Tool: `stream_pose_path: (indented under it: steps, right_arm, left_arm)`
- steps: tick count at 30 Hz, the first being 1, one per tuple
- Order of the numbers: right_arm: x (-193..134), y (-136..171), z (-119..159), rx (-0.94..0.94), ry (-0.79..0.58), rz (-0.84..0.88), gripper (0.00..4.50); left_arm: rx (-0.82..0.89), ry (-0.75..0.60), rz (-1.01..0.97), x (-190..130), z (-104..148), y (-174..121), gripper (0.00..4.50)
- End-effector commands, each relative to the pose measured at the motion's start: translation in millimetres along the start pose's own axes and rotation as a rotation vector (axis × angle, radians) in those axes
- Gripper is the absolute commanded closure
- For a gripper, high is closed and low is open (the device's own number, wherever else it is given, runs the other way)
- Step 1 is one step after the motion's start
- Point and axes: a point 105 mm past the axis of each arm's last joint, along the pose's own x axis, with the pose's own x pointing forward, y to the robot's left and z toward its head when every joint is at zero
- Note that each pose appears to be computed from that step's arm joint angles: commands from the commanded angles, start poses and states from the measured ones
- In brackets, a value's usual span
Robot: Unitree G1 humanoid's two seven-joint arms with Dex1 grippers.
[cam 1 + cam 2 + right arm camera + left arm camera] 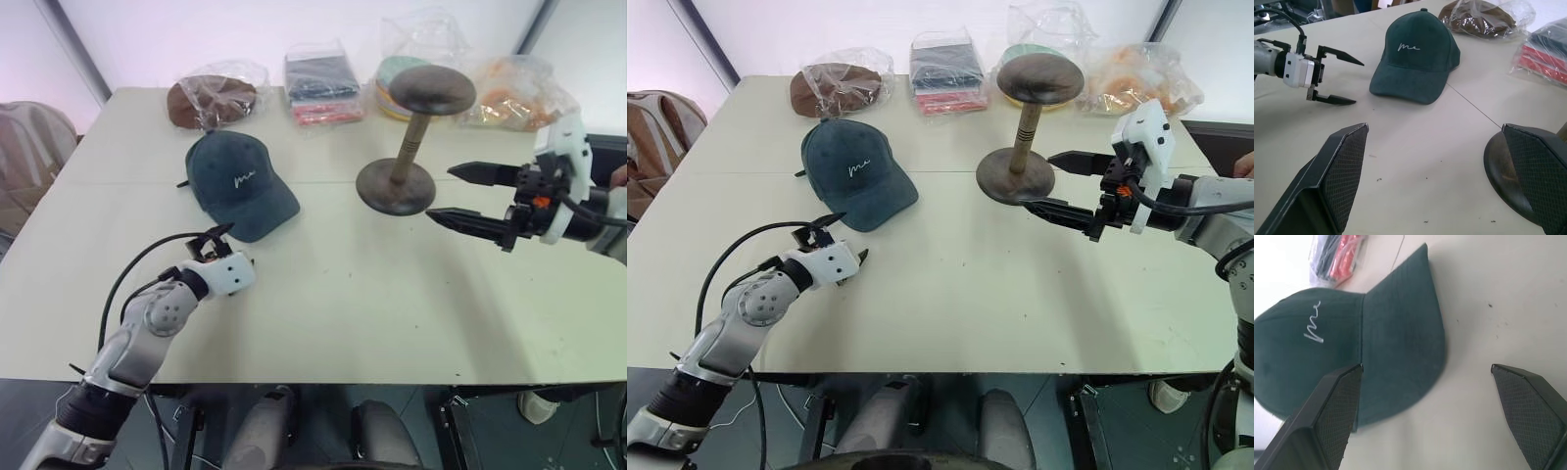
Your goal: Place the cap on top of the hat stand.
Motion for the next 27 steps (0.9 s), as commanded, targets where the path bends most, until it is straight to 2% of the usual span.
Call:
stream_pose_path:
  steps: [1,13,27]
  right_arm:
    - [-2.3,6.1,13.3,-0.043,-0.034,0.01,0.0]
    - [-4.2,5.7,14.7,-0.041,-0.025,-0.001,0.0]
    - [-7.1,3.8,19.2,-0.056,-0.012,-0.007,0.0]
  left_arm:
    - [0.021,-0.03,-0.001,6.2,5.2,-1.8,0.08]
    - [0.102,0.011,0.032,28.2,-14.0,-9.1,0.08]
    - [0.093,0.097,0.137,26.1,-49.8,-32.5,0.08]
